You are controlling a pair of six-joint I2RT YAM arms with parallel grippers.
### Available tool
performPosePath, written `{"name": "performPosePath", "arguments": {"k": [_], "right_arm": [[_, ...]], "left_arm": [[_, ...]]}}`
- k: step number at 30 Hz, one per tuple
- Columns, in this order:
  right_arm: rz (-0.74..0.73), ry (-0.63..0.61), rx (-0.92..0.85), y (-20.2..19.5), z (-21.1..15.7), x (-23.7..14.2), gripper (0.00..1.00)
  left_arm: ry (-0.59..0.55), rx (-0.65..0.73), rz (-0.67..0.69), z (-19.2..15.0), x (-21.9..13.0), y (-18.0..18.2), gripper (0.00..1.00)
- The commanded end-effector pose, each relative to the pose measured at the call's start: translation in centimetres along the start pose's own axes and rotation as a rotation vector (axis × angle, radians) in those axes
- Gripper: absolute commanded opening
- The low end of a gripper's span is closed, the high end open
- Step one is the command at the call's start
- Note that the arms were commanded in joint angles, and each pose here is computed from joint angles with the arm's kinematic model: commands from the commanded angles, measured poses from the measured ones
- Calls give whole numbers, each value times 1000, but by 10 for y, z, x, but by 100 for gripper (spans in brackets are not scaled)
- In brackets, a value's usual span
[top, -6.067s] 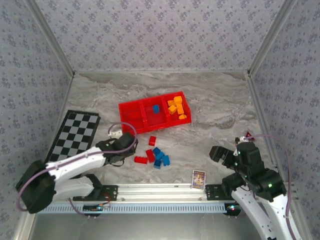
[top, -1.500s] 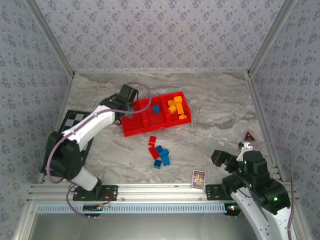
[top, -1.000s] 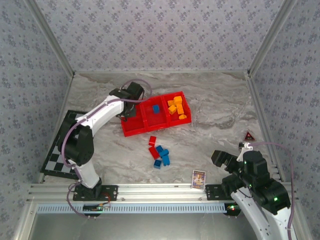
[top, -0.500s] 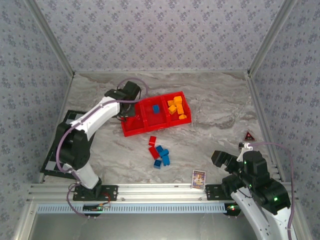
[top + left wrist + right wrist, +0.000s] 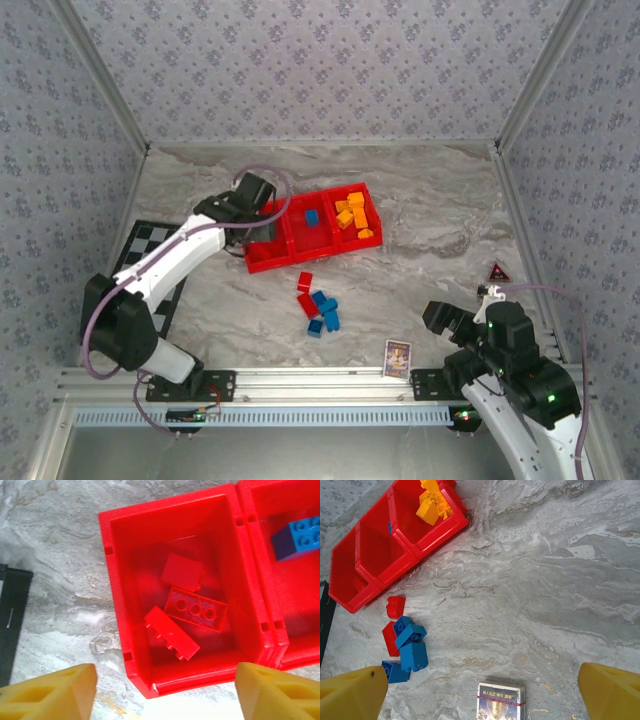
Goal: Sort the legos into containers by color
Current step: Place the lego in the container, then pick up the lego from the center of the table.
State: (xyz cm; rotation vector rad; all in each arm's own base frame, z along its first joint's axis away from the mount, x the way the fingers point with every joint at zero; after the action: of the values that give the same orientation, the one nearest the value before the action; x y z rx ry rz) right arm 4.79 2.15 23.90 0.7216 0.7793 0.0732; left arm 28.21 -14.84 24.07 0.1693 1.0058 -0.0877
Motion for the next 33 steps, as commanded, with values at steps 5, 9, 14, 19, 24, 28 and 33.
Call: {"name": "performPosePath", "arguments": {"k": [5, 9, 14, 19, 24, 28, 33], "right_arm": [[-3, 13, -8, 5, 3, -5, 100], [8, 33, -5, 9, 4, -2, 100], [21, 73, 38, 13, 3, 7, 100], [13, 124, 67, 16, 3, 17, 100], [33, 124, 62, 20, 5, 18, 100], [26, 133, 59, 20, 5, 18, 100], [7, 134, 58, 16, 2, 16, 100]], "left_arm": [[-129, 104, -157, -17, -15, -18, 93], [-111, 192, -189, -37, -21, -33, 95], [-48, 220, -210, -67, -20, -58, 96], [1, 160, -225, -91, -15, -82, 94], [33, 216, -203, -90, -5, -105, 94], [114, 301, -199, -83, 11, -126, 94], [219, 375, -146, -81, 35, -144, 94]]}}
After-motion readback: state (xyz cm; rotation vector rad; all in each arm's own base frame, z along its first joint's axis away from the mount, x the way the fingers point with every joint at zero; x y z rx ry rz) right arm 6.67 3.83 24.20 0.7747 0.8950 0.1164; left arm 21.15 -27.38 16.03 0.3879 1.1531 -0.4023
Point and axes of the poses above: each hand's point on the last joint's axis, 136 mm out from that joint toward the fingers, its own x axis out along the fingers, its own y axis along the line the jaws close on, z = x × y, the point moved 9 cm from there along -x, back along the fingers, and after that the axes turned 11 degrees about x, right-handed, at the moved point
